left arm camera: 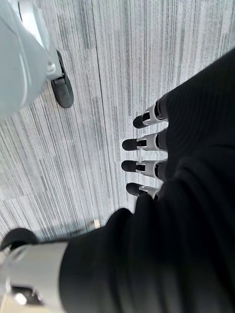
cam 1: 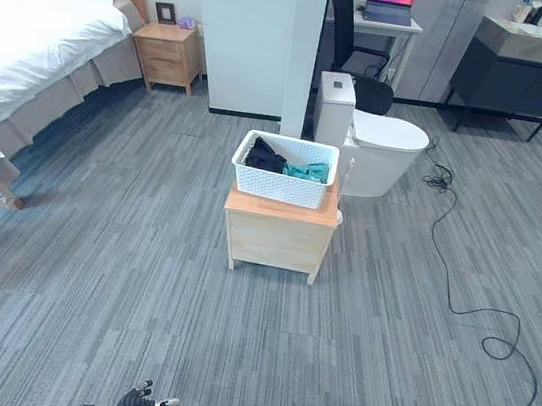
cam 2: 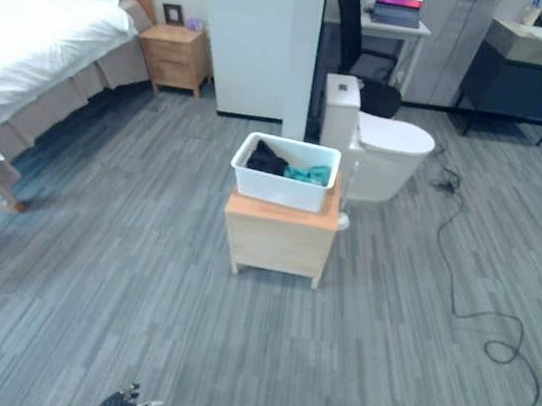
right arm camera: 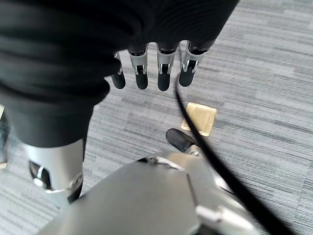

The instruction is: Grab the laundry basket,head to the washer,open it,put in the laundry and shut it.

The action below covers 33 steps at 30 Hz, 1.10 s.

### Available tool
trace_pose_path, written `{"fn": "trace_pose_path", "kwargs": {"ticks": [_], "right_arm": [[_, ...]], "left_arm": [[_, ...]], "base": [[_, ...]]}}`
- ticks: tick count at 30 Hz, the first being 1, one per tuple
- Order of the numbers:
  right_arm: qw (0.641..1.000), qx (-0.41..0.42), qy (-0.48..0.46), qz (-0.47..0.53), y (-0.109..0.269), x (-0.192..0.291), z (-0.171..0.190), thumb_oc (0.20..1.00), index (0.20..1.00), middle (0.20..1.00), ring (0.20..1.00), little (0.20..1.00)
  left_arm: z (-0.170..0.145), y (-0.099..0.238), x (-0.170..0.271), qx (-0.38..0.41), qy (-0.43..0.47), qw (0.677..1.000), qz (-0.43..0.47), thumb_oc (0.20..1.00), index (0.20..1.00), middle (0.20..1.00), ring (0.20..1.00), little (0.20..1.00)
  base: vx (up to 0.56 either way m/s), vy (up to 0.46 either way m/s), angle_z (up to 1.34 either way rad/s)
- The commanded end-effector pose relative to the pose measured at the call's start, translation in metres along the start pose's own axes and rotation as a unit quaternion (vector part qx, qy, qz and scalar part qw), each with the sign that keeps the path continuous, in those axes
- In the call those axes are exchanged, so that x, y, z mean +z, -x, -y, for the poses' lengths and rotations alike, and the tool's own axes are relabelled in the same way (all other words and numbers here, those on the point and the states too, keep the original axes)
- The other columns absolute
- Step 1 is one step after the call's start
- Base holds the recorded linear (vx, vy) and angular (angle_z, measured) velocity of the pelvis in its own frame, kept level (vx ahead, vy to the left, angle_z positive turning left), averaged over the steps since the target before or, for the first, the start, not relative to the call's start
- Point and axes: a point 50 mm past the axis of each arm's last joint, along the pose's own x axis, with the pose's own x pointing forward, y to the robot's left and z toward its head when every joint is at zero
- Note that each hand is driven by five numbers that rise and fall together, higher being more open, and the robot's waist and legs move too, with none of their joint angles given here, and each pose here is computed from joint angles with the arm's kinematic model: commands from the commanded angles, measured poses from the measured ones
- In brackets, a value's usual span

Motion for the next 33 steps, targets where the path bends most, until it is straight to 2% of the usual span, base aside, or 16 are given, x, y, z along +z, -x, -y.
{"fn": "trace_pose_path", "kwargs": {"ticks": [1,11,33], "right_arm": [[1.0,0.019,0.001,0.012,-0.003,0.012,-0.011,1.0,1.0,1.0,1.0,1.0],[0.999,0.003,-0.011,-0.053,0.0,-0.018,-0.004,1.0,1.0,1.0,1.0,1.0],[0.997,-0.023,-0.015,-0.07,0.001,-0.021,0.011,1.0,1.0,1.0,1.0,1.0]], "left_arm": [[-0.006,-0.007,0.021,0.004,-0.011,1.0,0.024,1.0,1.0,1.0,1.0,1.0],[0.004,-0.006,0.014,-0.011,0.0,1.0,0.01,1.0,1.0,1.0,1.0,1.0],[0.022,-0.007,0.013,-0.044,-0.016,0.999,0.006,1.0,1.0,1.0,1.0,1.0]], "base": [[0.0,0.0,0.0],[0.0,0.003,0.0],[0.0,0.0,0.0]]}}
